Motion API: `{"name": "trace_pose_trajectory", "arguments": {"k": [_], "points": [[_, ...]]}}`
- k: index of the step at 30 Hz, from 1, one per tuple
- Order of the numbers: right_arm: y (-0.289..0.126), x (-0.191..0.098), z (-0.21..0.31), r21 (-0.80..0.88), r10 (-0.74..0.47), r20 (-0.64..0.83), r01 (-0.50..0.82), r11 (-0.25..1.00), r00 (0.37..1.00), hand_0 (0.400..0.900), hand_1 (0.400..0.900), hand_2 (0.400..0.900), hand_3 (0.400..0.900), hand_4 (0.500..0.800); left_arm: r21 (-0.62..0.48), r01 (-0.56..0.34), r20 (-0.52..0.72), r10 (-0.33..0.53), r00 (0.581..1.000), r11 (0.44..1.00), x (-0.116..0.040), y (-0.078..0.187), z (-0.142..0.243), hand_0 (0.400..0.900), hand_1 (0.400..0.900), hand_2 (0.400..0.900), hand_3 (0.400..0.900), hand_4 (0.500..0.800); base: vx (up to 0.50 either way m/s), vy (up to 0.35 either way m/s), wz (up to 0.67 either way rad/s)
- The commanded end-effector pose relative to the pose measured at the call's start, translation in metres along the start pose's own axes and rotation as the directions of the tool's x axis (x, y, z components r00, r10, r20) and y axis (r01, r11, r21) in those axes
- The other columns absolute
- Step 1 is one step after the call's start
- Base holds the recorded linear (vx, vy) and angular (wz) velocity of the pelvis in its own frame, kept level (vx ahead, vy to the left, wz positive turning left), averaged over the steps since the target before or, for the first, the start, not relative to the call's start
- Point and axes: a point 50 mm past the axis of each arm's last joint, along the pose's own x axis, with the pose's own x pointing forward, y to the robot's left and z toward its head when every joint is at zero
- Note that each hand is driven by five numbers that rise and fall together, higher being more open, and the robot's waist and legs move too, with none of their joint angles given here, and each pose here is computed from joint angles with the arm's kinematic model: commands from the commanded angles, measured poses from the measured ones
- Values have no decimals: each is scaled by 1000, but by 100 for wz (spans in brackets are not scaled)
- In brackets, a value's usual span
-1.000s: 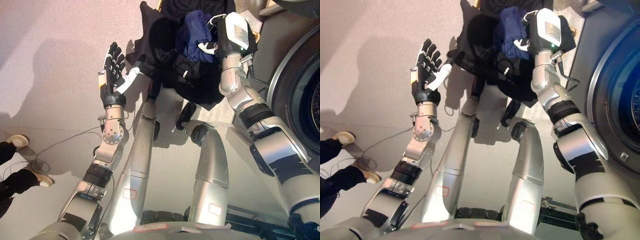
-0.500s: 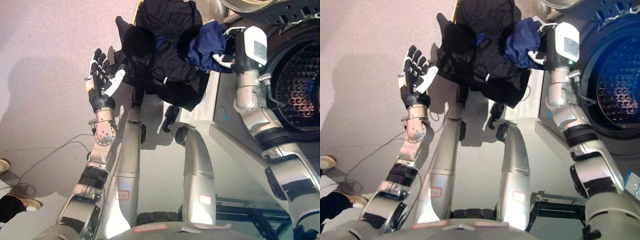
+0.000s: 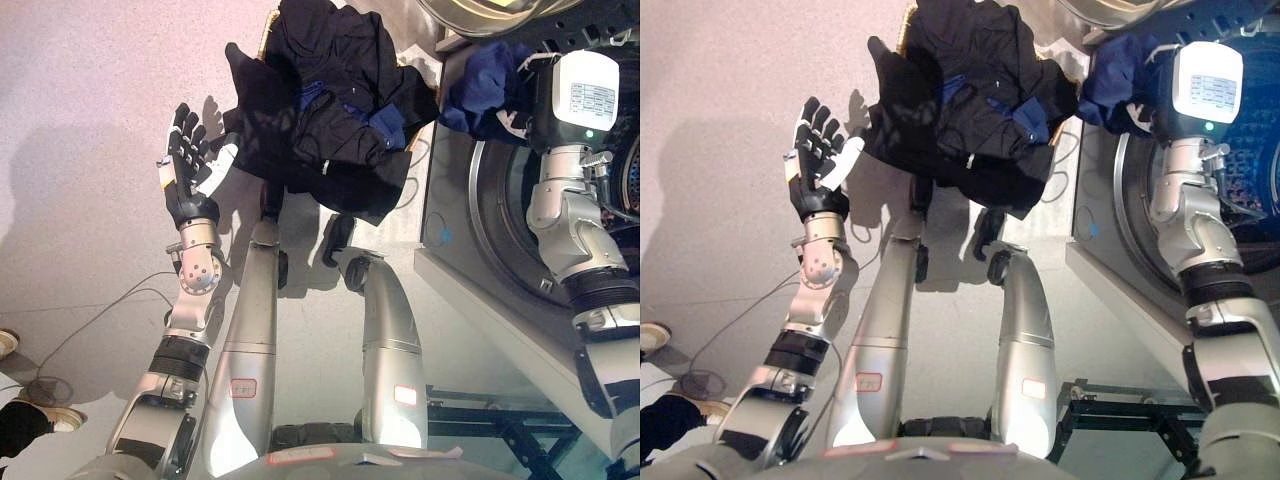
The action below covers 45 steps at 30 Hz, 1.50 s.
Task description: Put the clothes in the basket into the washing machine.
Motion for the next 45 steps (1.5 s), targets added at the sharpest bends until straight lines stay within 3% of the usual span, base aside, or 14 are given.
{"name": "trace_pose_trajectory", "arguments": {"k": [1, 9, 15, 22, 32, 33, 36, 37, 40, 45], "points": [[-12, 0, -40, -223, -28, -71, 11, 975, 997, 400, 400, 400, 400, 500, 42, -15, 29, 14, 999, 999, -16, 14, -3, 900, 900, 900, 900, 800, 0, 0, 0], [4, -9, -74, -435, 116, -209, -198, 878, 971, 400, 400, 400, 400, 500, 40, -6, 22, 5, 1000, 999, -17, 12, -4, 900, 900, 900, 900, 800, 18, 3, 0], [-7, -6, -88, -497, 114, -242, -224, 839, 964, 400, 400, 400, 400, 500, 46, -12, 29, 10, 1000, 999, -15, 12, -1, 900, 900, 900, 900, 800, -16, 11, -2], [1, -44, -136, -600, 219, -391, -428, 676, 894, 400, 400, 400, 400, 500, 58, 12, 32, -14, 999, 998, -18, 10, -1, 900, 900, 900, 900, 800, 47, -9, -1], [-3, -39, -143, -675, 266, -447, -517, 526, 854, 400, 400, 400, 400, 500, 41, 67, 35, -69, 997, 997, -20, 3, 2, 900, 900, 900, 900, 800, -2, 4, -1], [-3, -38, -143, -676, 264, -454, -522, 521, 851, 900, 900, 900, 900, 800, 40, 71, 35, -72, 997, 997, -21, 2, 2, 900, 900, 900, 900, 800, 0, 0, 0], [-7, -33, -141, -649, 240, -472, -518, 557, 848, 900, 900, 900, 900, 800, 35, 71, 38, -72, 997, 997, -20, 2, 3, 900, 900, 900, 900, 800, 0, 0, 0], [-21, -16, -140, -658, 236, -448, -497, 565, 862, 900, 900, 900, 900, 800, 31, 78, 36, -79, 996, 996, -20, 1, 3, 900, 900, 900, 900, 800, 0, 0, 0], [-56, -2, -153, -721, 145, -466, -470, 510, 873, 900, 900, 900, 900, 800, -6, 116, 33, -116, 993, 993, -24, -4, 5, 900, 900, 900, 900, 800, 18, -10, 6], [-60, 6, -149, -729, 149, -470, -477, 491, 870, 900, 900, 900, 900, 800, -28, 140, 57, -138, 989, 990, -24, -6, 10, 900, 900, 900, 900, 800, 2, -5, 2]]}}
